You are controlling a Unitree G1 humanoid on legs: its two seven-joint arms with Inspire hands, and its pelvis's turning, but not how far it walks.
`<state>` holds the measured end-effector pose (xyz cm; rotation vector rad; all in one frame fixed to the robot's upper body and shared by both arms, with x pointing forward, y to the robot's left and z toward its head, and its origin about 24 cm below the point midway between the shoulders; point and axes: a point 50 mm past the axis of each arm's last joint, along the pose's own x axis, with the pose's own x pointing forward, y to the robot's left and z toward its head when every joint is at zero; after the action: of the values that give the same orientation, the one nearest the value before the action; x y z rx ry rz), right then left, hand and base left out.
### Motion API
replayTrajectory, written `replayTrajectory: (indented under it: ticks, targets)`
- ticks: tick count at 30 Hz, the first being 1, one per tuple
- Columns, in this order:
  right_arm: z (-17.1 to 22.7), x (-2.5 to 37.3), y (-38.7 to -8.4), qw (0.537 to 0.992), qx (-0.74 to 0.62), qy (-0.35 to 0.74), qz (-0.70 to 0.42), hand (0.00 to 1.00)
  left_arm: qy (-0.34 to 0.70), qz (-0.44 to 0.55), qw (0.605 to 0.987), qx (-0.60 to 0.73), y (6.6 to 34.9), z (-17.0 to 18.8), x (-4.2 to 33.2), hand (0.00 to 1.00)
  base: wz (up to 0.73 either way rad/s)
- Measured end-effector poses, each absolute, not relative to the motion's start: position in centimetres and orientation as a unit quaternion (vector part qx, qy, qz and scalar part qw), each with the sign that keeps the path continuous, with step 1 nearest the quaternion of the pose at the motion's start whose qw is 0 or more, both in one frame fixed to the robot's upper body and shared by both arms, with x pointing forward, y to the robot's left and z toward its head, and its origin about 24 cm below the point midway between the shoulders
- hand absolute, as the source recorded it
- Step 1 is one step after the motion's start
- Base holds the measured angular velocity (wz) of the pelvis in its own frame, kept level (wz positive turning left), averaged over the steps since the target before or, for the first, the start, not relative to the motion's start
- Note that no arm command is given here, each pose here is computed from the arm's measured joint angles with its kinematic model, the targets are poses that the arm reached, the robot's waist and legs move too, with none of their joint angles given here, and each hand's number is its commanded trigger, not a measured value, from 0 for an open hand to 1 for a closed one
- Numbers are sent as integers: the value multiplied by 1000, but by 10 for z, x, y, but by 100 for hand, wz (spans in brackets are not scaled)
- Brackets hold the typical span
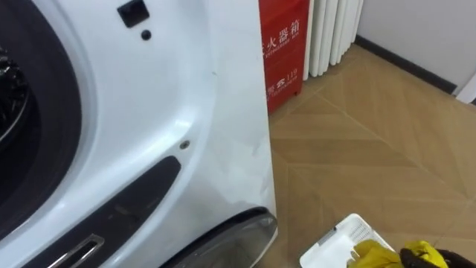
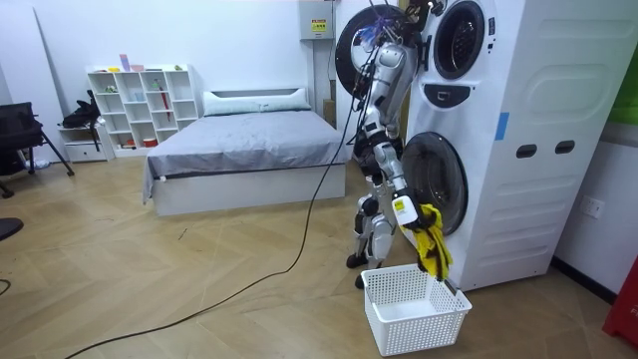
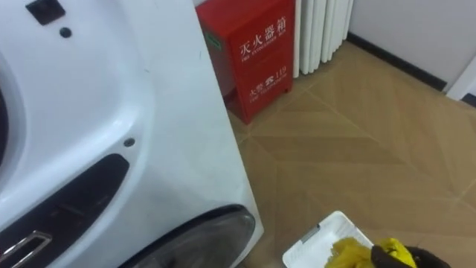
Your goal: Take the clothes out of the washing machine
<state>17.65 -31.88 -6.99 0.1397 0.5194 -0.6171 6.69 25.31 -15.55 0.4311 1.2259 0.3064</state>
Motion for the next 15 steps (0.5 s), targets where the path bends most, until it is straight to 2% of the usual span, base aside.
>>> replayTrajectory:
  ticks: [7,15]
  targets:
    - [-75,173,-317,914,72,262,-303,0,562,148,789,199,252,-155,69,0,3]
    - [-86,159,-316,907,76,283,-302,0,546,151,800,199,254,-153,74,0,15]
